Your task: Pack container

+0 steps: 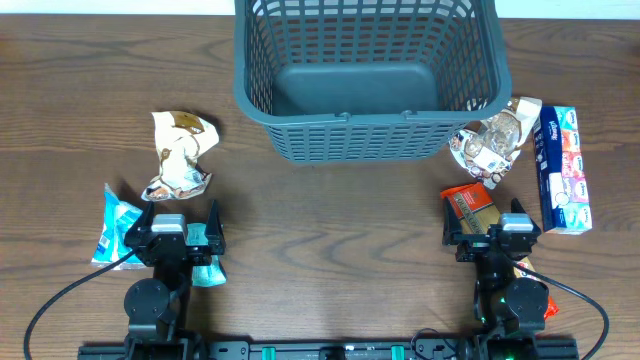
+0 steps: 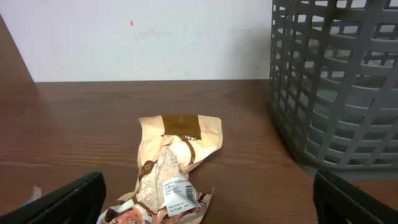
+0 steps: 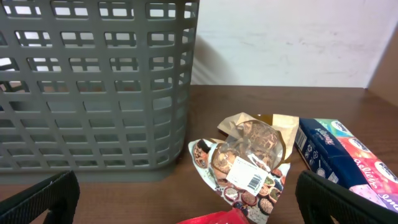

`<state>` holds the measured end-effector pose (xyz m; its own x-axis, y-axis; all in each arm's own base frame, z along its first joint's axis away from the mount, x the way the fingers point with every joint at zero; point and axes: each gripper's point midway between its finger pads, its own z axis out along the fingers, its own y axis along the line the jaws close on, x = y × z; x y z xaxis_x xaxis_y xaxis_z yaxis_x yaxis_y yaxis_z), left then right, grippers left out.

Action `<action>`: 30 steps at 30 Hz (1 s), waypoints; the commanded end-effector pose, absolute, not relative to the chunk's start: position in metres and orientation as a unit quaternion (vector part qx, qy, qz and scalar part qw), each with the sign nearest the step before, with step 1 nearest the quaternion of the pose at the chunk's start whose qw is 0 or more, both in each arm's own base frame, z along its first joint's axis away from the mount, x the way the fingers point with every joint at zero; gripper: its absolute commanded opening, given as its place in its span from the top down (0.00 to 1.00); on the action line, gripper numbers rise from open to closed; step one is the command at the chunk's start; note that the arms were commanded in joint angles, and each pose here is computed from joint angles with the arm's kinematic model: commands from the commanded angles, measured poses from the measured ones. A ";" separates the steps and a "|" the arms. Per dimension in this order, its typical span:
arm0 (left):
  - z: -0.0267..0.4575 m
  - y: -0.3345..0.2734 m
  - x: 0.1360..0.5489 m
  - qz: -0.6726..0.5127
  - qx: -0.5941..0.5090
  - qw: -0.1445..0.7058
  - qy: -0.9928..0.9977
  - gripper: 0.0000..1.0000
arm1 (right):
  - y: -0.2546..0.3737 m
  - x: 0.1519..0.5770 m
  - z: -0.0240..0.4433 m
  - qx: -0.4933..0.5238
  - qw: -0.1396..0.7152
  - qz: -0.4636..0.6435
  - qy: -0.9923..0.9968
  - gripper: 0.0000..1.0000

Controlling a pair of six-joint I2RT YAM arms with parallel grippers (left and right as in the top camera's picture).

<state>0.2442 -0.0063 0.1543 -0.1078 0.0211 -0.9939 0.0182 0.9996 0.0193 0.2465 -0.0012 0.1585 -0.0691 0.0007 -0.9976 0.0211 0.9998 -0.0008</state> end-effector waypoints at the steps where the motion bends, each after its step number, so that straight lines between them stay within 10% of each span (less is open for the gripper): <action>1: 0.137 -0.011 0.244 -0.004 0.026 0.651 0.759 0.01 | -0.005 0.246 0.158 0.011 0.682 -0.016 0.731 0.01; 20: 0.138 -0.011 0.244 -0.004 0.026 0.652 0.758 0.01 | -0.002 0.246 0.162 0.075 0.684 0.056 0.723 0.01; 30: 0.138 -0.011 0.244 -0.004 0.026 0.652 0.758 0.01 | 0.000 0.212 0.243 0.059 0.675 0.049 0.734 0.01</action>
<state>0.2442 -0.0063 0.1544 -0.1075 0.0211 -0.9940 0.0182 0.9996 0.0193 0.2256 0.0022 0.1997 -0.1334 0.1626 -0.9776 0.0196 0.9867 0.1615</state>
